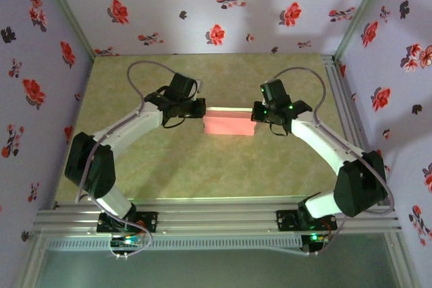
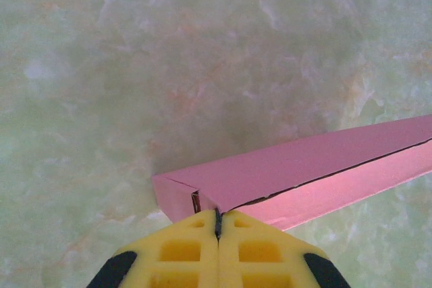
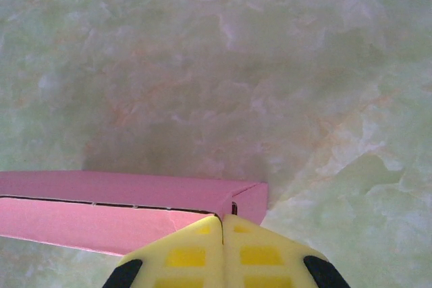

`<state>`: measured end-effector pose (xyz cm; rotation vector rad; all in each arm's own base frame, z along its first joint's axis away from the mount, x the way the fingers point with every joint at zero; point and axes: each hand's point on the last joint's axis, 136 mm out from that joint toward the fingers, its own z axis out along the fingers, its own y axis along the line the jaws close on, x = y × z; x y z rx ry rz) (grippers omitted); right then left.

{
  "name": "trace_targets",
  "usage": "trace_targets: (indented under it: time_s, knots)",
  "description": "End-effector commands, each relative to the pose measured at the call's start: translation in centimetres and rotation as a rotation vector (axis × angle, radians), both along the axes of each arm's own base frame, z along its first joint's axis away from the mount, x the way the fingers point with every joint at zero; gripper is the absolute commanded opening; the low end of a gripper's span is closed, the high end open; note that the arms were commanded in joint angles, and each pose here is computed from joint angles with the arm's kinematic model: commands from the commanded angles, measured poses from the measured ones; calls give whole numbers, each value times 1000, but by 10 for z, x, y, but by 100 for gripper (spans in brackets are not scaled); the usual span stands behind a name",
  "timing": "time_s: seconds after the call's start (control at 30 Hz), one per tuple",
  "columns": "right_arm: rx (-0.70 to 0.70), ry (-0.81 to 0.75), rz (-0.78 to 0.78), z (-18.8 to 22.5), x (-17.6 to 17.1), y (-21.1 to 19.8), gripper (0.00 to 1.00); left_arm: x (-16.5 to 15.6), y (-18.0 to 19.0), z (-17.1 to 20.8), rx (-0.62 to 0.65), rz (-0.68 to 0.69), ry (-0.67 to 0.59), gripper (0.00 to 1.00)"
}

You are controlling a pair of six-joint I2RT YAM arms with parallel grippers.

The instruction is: Fold the paper box

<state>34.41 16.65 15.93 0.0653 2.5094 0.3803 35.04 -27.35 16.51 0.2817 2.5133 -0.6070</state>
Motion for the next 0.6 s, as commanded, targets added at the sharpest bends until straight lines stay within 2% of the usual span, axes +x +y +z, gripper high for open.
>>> trace_targets:
  time_s: [0.0, 0.33, 0.57]
  knots:
    - [-57, -4, 11, -9, -8, -9, 4, -9, 10, -9, 65, 0, 21, 0]
    - [-84, -25, 52, -10, -8, -8, 4, -8, 14, -8, 102, -10, 17, 0]
    - [1, -31, 3, -12, -8, -1, 4, -7, 13, -8, 84, 11, 22, 0]
